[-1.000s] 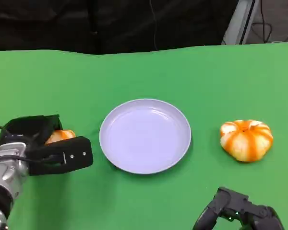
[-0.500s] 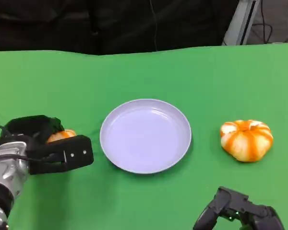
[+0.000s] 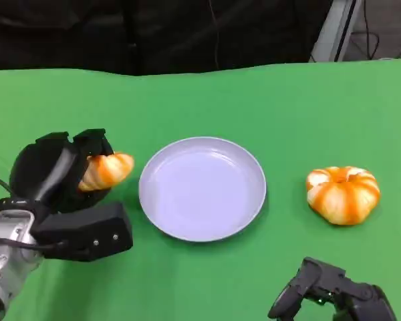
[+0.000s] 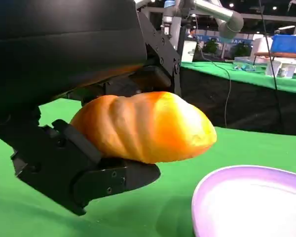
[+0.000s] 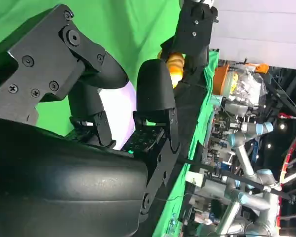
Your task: Grasp the bread from the table and place it into the plate.
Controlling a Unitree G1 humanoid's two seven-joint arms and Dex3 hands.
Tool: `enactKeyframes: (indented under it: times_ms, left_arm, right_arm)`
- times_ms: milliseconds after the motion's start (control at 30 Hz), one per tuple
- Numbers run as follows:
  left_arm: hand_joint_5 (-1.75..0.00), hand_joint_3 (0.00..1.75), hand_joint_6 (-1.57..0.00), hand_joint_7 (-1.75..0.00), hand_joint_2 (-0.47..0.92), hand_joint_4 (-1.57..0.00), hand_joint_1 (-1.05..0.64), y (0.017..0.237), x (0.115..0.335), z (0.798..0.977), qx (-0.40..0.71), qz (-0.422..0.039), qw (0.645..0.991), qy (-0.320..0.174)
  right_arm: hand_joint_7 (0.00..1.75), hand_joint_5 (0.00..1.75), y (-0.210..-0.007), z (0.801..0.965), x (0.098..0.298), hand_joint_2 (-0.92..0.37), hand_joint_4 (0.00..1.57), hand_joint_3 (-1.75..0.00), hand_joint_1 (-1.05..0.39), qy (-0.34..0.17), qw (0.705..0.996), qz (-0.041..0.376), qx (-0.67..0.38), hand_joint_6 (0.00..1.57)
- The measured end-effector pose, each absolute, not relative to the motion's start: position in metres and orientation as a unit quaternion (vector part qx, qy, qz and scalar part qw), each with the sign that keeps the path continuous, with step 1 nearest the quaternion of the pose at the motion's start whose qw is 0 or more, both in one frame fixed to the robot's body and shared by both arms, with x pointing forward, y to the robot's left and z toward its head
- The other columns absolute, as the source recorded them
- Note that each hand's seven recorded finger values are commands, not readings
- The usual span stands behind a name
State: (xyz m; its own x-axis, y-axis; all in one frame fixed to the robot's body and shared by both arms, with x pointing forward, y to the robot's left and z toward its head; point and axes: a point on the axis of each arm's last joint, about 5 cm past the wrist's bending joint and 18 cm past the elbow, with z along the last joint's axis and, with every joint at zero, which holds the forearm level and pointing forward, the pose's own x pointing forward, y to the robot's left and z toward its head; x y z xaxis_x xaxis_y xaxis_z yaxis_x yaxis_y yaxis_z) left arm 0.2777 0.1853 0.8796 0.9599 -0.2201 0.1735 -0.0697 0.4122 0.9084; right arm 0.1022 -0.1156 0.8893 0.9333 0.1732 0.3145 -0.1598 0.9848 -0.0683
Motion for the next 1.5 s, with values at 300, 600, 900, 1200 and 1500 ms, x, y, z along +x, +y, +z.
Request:
enactKeyframes:
  times_ms: [300,600,900,1200,1500]
  left_arm:
    - [-1.75,1.13,-0.66,-1.75,0.43,-0.9,-0.13,0.185,0.278,0.88,0.54,-0.045,0.83,-0.135]
    - [-1.75,1.14,-0.66,-1.75,0.43,-0.9,-0.13,0.185,0.278,0.88,0.54,-0.045,0.83,-0.135]
    - [-1.75,1.14,-0.66,-1.75,0.42,-0.9,-0.13,0.185,0.278,0.88,0.54,-0.045,0.83,-0.135]
    - [-1.75,1.28,-0.71,-1.75,0.34,-0.92,-0.13,0.185,0.278,0.88,0.54,-0.045,0.83,-0.135]
    - [-1.75,1.41,-0.75,-1.75,0.27,-0.94,-0.13,0.149,0.282,0.928,0.476,-0.047,0.829,-0.29]
  right_arm:
    - [1.3,1.58,-0.116,0.889,0.102,-0.28,0.76,-1.38,-0.06,-0.162,0.983,0.085,-0.021,0.82]
    - [1.3,1.58,-0.116,0.889,0.102,-0.28,0.76,-1.38,-0.06,-0.162,0.983,0.085,-0.021,0.82]
    - [1.3,1.58,-0.116,0.889,0.102,-0.28,0.76,-1.38,-0.06,-0.162,0.983,0.085,-0.021,0.82]
    - [1.3,1.58,-0.116,0.889,0.102,-0.28,0.76,-1.38,-0.06,-0.162,0.983,0.085,-0.021,0.82]
    - [1.29,1.58,-0.113,0.887,0.106,-0.27,0.76,-1.39,-0.06,-0.159,0.983,0.086,-0.018,0.82]
